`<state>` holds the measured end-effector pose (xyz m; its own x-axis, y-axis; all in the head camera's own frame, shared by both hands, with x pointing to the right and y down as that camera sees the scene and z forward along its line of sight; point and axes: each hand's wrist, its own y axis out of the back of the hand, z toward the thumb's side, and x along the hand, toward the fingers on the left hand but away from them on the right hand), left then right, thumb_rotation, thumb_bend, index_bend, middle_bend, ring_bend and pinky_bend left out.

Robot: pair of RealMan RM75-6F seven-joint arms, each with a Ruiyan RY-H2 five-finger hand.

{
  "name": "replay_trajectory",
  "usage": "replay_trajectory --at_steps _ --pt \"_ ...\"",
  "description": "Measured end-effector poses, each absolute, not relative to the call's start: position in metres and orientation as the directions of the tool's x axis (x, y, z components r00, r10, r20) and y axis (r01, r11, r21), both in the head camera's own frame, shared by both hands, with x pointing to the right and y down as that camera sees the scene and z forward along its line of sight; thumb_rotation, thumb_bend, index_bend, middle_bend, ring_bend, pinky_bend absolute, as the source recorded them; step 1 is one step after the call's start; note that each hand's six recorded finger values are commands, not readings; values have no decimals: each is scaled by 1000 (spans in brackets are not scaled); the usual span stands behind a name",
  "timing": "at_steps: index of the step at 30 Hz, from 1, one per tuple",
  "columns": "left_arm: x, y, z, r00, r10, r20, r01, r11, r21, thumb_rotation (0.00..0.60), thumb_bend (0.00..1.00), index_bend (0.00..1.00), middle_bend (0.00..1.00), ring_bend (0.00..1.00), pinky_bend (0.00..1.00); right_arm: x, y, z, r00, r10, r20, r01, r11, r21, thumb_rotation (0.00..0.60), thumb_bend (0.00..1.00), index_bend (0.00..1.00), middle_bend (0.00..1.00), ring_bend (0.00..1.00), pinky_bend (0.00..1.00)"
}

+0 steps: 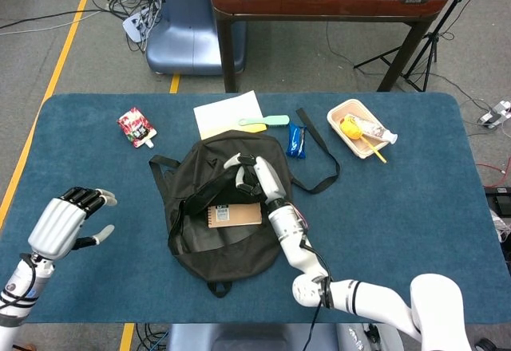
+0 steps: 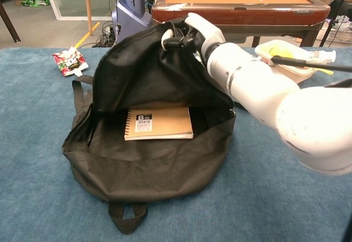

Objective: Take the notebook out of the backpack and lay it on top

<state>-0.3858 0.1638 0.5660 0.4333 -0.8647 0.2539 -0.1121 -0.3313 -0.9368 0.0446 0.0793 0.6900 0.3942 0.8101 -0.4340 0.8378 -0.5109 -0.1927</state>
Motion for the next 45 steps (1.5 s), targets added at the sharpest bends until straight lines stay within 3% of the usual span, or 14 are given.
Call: replay_trajectory --at_steps 13,28,40,45 --pt "-304 151 587 680 -711 179 -203 -418 -886 600 205 452 466 439 436 16 51 686 279 852 -442 933 -349 -84 600 896 632 383 282 317" --pt "-238 147 649 784 -586 206 -137 -486 -863 600 205 462 480 449 458 17 41 687 197 876 -441 970 -238 -40 600 921 608 365 282 317" --pt "-215 157 686 794 -559 238 -59 -460 -886 600 205 450 479 449 458 42 31 717 42 859 -511 990 -106 -96 600 929 598 356 282 317" --pt "-210 156 704 767 -578 278 -28 -463 -886 600 206 379 417 442 458 54 26 732 -31 836 -548 992 -39 -116 600 938 598 356 282 318"
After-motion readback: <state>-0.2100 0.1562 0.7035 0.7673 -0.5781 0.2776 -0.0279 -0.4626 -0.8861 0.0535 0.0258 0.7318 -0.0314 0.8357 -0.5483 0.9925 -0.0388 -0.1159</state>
